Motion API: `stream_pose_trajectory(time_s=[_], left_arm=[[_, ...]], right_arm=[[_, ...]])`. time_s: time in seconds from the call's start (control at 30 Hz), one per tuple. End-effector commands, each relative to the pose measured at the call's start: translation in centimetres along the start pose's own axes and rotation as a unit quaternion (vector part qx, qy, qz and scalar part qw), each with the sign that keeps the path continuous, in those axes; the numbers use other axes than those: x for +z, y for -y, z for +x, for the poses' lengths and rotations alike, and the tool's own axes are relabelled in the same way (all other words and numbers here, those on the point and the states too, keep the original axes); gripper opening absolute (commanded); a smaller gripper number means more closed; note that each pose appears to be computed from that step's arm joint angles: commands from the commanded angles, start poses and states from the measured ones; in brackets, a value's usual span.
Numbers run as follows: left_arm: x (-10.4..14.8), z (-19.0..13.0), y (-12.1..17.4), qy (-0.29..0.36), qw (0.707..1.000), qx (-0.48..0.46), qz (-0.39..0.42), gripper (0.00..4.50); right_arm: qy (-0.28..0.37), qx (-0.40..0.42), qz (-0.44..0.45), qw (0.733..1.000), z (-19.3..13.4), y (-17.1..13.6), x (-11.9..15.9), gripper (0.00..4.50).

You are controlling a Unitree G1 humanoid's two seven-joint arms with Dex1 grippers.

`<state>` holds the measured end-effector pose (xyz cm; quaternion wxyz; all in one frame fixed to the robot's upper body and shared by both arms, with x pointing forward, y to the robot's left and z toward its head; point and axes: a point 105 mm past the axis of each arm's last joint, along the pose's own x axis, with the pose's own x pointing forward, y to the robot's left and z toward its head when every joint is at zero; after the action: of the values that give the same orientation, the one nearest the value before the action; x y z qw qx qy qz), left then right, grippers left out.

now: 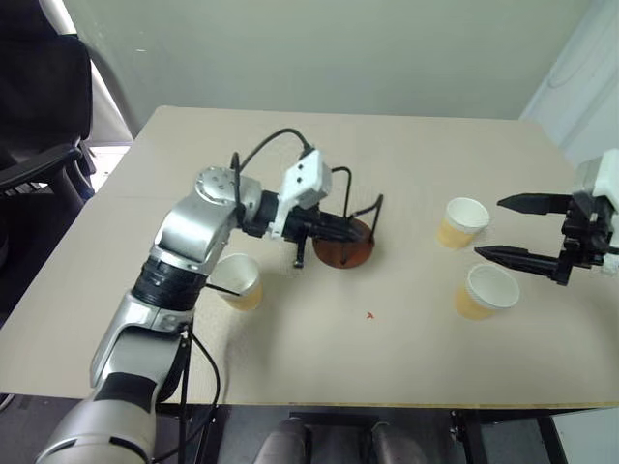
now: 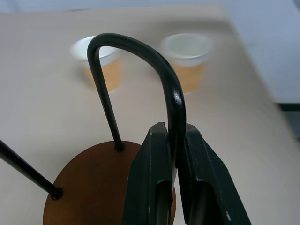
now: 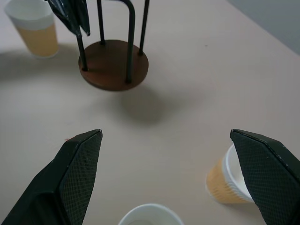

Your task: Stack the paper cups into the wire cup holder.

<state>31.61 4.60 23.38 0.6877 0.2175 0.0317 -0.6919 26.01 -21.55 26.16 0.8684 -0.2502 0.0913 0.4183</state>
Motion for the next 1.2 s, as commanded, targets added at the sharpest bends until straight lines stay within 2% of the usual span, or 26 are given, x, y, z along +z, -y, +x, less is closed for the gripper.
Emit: stream_pose_trajectory(time_s=[0.03,0.4,0.53,1.2], left_arm=[[0.7,0.7,1.7,0.009,0.999,-0.042,0.011,0.01],[-1.7,2.6,5.1,-0.008,0.992,-0.124,-0.023,0.01],[-2.8,3.0,5.1,-0.021,0.992,-0.121,-0.025,0.01],[-5.0,4.8,4.5,-0.046,0.992,-0.117,-0.025,0.01]], right_arm=[[0.008,-0.003,-0.028,1.000,-1.1,-0.4,1.6,4.50],[0.004,-0.001,-0.030,1.000,-1.2,-0.9,1.5,4.50],[0.004,-0.003,-0.030,1.000,-1.1,-0.8,1.5,4.50],[0.005,-0.011,-0.031,0.999,-1.0,-0.7,1.2,4.50]])
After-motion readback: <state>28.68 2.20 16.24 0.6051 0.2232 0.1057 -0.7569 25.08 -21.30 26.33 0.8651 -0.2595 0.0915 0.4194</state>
